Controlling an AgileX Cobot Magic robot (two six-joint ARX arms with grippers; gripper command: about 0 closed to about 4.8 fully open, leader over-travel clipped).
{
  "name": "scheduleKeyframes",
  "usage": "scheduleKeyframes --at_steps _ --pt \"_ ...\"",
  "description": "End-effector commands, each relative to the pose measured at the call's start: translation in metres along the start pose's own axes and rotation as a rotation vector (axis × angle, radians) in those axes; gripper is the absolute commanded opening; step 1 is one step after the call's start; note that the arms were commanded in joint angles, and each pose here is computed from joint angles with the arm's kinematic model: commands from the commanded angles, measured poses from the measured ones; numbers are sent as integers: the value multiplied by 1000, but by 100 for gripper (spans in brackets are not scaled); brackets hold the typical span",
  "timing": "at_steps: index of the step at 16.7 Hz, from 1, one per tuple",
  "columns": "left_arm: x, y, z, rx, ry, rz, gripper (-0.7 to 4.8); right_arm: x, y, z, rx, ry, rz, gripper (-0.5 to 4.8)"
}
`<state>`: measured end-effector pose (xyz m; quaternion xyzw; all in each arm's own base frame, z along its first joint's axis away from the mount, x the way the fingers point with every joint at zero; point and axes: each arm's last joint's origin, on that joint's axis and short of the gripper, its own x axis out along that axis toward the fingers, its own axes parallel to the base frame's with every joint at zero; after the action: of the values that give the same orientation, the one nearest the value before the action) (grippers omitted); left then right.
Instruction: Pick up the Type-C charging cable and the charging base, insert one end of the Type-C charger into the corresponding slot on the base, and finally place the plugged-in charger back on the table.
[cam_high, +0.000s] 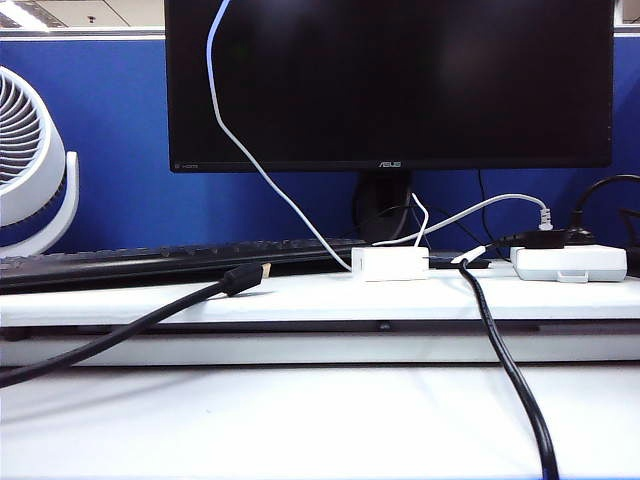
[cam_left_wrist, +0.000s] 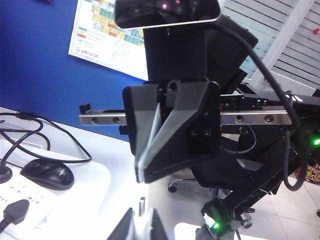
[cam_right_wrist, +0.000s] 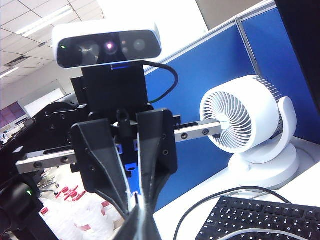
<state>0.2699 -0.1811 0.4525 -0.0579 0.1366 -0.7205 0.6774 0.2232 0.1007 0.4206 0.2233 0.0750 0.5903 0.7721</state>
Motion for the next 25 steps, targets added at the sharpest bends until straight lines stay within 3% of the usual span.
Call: scheduleKeyframes --at_steps 1,25 --pt "-1 -4 4 27 -12 -10 25 1 3 1 -21 -8 15 -6" --pt "0 -4 2 -4 -4 -43 24 11 7 1 -27 -26 71 -6"
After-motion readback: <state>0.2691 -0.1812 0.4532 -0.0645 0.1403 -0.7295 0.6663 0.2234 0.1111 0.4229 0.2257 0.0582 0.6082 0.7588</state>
